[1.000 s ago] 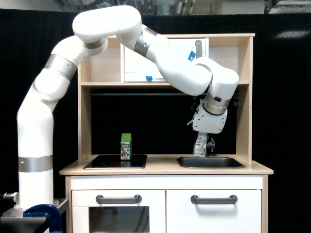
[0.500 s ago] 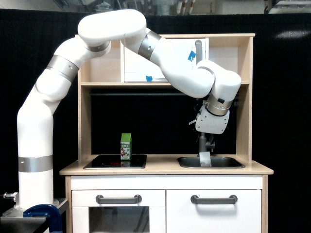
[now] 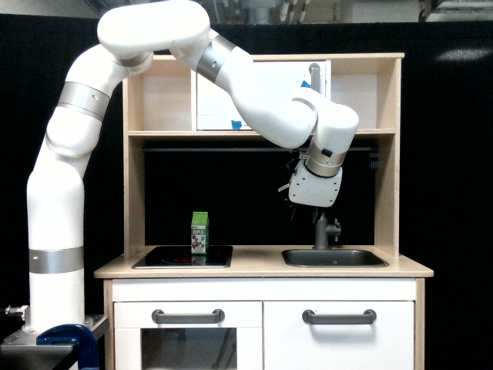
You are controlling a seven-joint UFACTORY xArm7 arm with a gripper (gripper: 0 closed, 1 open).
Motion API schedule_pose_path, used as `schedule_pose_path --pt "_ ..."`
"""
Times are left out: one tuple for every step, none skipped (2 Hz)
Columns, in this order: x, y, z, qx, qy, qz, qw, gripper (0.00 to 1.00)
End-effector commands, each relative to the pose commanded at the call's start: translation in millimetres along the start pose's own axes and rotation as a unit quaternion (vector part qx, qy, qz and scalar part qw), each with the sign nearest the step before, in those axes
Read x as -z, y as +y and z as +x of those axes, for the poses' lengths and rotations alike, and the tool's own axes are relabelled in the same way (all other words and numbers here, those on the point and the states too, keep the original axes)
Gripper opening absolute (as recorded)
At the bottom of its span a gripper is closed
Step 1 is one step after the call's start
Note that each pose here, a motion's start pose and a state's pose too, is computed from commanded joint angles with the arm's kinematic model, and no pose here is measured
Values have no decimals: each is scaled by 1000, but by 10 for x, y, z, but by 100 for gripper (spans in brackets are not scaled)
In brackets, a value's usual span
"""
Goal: Put the white box into the sink
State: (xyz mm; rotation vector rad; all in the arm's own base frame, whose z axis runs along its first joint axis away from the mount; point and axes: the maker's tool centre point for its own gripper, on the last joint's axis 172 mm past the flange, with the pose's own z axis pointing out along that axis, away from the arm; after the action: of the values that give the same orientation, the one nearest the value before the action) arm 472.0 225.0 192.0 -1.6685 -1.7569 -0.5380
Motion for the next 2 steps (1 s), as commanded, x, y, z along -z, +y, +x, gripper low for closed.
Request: schedule_pose_path --pt "292 -739 -140 0 0 0 1000 100" --pt "388 -985 -387 0 0 0 1000 100"
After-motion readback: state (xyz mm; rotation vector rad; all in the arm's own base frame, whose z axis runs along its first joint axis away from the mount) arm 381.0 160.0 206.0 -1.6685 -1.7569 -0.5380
